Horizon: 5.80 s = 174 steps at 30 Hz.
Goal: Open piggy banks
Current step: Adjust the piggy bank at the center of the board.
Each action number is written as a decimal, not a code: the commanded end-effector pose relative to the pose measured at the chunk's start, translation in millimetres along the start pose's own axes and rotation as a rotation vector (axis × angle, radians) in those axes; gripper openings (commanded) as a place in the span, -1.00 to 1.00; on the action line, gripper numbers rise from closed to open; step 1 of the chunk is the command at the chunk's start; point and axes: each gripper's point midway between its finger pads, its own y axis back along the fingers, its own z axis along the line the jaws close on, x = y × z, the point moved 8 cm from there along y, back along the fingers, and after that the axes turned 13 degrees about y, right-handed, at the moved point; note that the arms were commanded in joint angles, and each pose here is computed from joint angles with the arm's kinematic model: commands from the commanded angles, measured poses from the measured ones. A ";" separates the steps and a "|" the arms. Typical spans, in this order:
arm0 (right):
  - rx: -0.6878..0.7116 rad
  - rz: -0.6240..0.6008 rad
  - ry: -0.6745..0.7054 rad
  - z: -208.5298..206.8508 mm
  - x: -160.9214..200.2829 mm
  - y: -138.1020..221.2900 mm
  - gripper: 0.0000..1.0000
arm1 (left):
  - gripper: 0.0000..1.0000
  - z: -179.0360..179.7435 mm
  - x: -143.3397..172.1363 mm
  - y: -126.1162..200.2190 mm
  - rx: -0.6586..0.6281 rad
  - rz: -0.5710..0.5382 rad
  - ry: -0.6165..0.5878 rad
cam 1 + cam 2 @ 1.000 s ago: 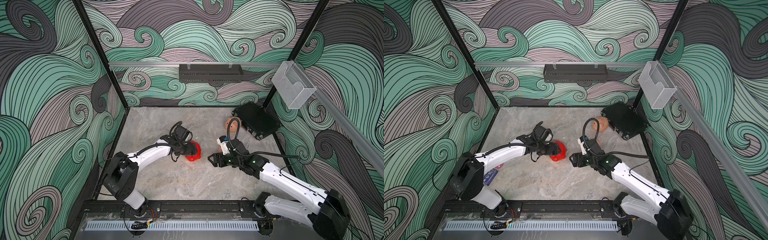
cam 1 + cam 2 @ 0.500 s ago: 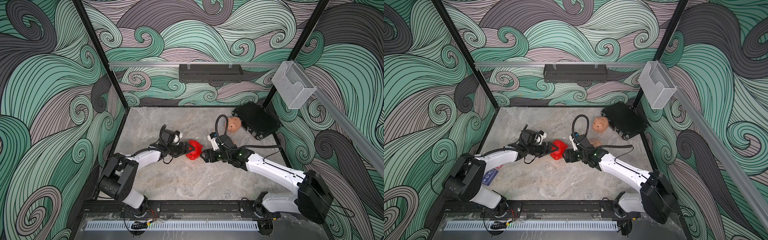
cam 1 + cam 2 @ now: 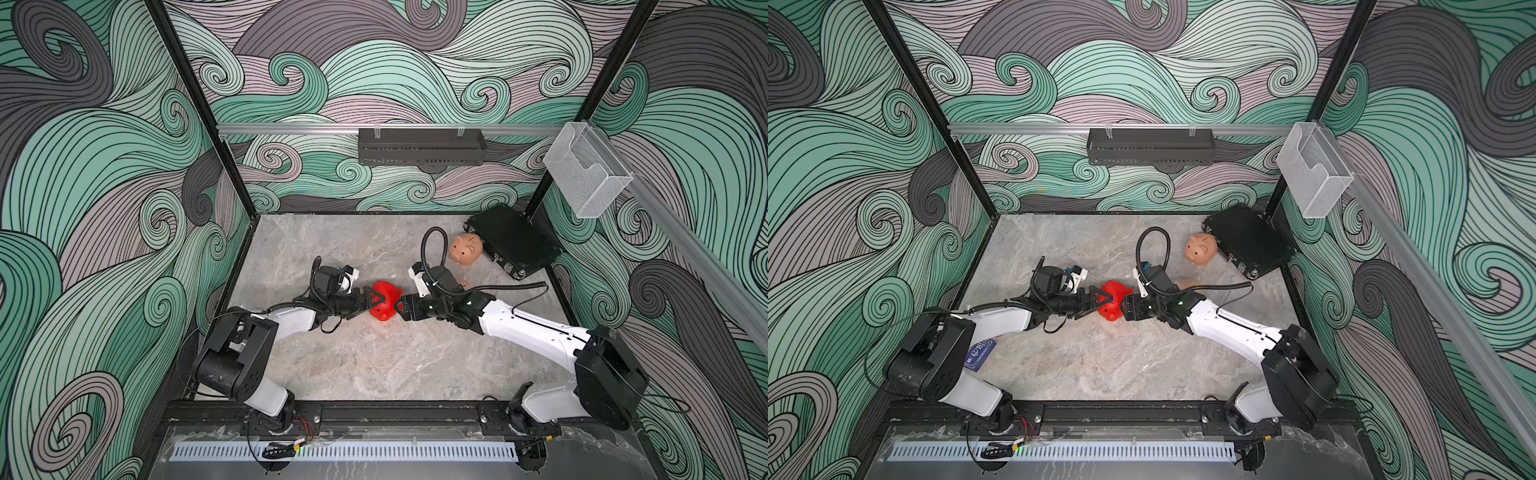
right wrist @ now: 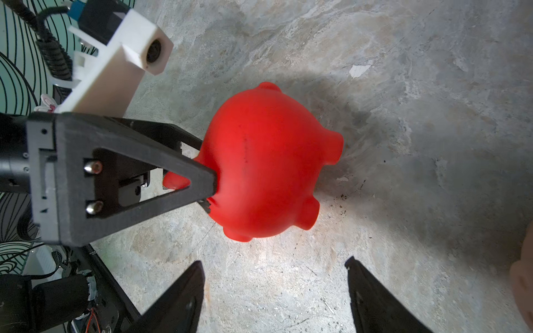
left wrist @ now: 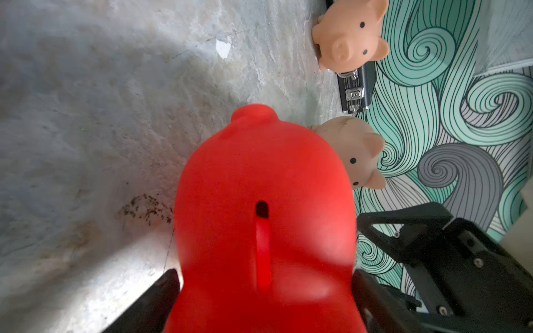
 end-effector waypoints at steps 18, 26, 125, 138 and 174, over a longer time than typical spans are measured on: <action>0.100 0.004 0.052 -2.9 -15.8 -1.8 0.55 | 0.97 15.5 0.8 19.2 -0.028 -0.026 0.034; 0.239 0.098 0.120 -11.9 -30.6 -9.8 0.56 | 0.97 19.4 3.1 21.2 -0.064 -0.025 0.042; 0.070 0.240 -0.188 -8.5 -8.8 -91.1 0.39 | 0.97 -10.3 -11.8 19.2 -0.280 -0.095 -0.118; 0.011 0.197 -0.228 -5.2 -4.3 -86.4 0.34 | 0.97 6.4 -12.0 17.9 -0.396 -0.107 -0.105; -0.191 0.037 -0.203 11.4 -15.3 -96.7 0.02 | 0.97 14.0 -23.3 48.4 -0.380 -0.199 -0.092</action>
